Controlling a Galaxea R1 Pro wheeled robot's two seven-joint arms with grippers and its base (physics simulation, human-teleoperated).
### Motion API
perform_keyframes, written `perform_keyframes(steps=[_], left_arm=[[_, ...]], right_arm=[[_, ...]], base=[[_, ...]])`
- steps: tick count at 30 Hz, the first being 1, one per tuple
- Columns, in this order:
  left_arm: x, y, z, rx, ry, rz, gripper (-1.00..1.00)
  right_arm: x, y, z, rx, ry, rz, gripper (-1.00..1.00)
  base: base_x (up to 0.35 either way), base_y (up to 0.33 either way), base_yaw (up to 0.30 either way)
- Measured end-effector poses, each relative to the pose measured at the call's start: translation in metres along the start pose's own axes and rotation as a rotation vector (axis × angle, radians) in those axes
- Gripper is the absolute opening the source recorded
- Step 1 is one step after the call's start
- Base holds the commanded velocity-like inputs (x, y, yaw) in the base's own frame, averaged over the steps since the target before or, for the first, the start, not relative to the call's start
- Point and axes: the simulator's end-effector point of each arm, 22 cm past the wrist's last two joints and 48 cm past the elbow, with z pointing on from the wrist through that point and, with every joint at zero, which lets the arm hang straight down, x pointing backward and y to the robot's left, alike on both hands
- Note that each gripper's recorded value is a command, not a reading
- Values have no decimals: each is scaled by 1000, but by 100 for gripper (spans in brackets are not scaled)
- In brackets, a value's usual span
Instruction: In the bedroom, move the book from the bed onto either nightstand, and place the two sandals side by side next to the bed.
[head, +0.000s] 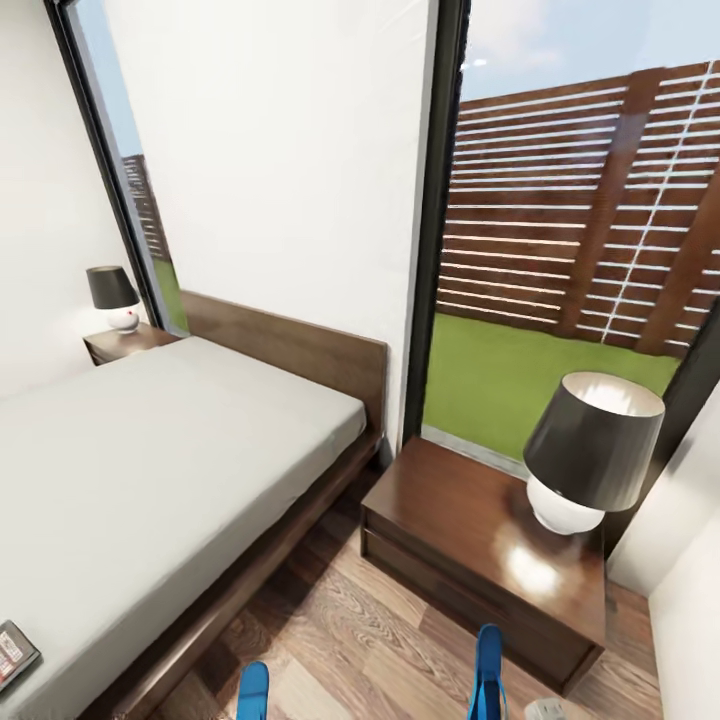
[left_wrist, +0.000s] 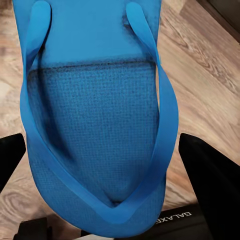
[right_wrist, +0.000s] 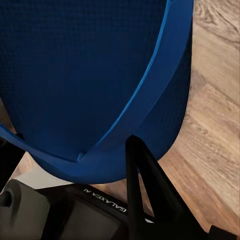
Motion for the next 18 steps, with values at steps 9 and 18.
perform_keyframes(steps=[9, 18], left_arm=[[0, 0, 0, 0, -1, 0, -100], [0, 0, 0, 0, -1, 0, -100]], right_arm=[[0, 0, 0, 0, 0, 0, -100], [0, 0, 0, 0, 0, 0, -100]], base=[[0, 0, 236], [0, 0, 236]])
